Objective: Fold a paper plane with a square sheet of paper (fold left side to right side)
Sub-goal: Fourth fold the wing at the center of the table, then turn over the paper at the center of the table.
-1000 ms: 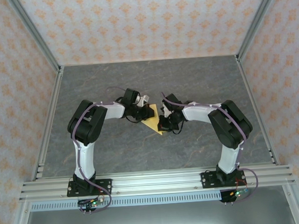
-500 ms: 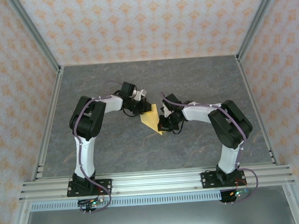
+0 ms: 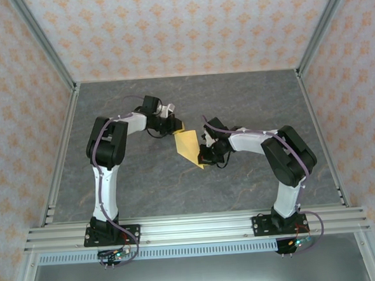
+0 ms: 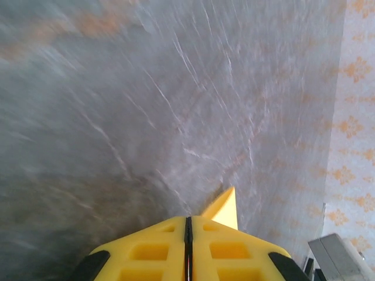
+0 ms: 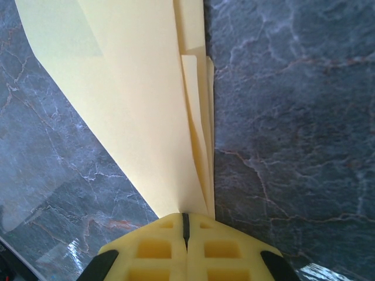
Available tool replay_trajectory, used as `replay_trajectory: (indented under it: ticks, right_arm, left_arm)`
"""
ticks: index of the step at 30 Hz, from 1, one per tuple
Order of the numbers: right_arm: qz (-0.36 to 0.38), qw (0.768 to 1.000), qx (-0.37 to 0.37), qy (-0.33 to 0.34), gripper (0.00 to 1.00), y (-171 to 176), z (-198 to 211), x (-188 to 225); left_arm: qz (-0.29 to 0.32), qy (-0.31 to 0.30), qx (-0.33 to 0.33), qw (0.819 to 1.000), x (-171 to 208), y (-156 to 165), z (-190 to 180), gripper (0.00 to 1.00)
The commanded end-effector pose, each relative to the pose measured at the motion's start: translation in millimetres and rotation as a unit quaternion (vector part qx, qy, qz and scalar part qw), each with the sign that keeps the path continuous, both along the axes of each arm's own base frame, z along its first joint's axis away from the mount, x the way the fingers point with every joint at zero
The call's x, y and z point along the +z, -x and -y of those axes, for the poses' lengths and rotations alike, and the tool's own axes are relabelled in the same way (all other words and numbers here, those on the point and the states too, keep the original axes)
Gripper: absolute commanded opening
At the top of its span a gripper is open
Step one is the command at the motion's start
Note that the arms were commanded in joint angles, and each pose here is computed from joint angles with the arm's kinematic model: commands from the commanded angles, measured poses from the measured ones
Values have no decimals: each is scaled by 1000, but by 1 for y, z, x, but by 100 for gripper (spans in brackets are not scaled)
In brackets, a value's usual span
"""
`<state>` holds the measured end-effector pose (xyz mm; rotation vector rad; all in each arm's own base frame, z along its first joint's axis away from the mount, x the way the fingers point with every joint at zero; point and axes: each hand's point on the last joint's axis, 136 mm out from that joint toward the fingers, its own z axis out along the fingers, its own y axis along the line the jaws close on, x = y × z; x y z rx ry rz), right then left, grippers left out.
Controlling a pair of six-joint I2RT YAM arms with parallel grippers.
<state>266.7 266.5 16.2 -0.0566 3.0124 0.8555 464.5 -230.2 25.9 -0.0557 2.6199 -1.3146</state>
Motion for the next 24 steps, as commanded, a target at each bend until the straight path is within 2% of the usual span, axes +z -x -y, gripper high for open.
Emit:
replay_trajectory:
  ticks: [1, 5, 8, 11, 14, 15, 16, 20, 24]
  right_arm:
    - [-70, 988, -14, 137, 0, 38, 59, -41]
    - [-59, 991, -14, 118, 0, 33, 52, -35]
    - [-29, 996, -15, 84, 0, 19, 38, -20]
    - [10, 999, -15, 29, 2, 0, 16, 4]
    - [62, 998, -20, -23, 8, -23, -3, 36]
    - [86, 995, -23, -35, 11, -31, -7, 48]
    - [110, 993, -27, -41, 19, -38, -8, 60]
    - [198, 978, -56, -24, 40, -59, 5, 94]
    - [270, 958, -96, -4, 53, -66, 29, 118]
  left_arm:
    - [27, -48, 30, 998, -17, -27, -32, 10]
    - [33, -37, 36, 998, -7, -39, -36, 10]
    - [52, -30, 42, 997, 17, -48, -43, 11]
    - [81, -31, 55, 995, 50, -52, -55, 16]
    - [106, -40, 77, 991, 79, -48, -69, 26]
    - [119, -43, 86, 988, 91, -46, -74, 29]
    - [122, -47, 95, 987, 97, -40, -77, 32]
    - [119, -37, 127, 984, 104, -9, -82, 40]
    - [81, -28, 144, 986, 79, 32, -73, 43]
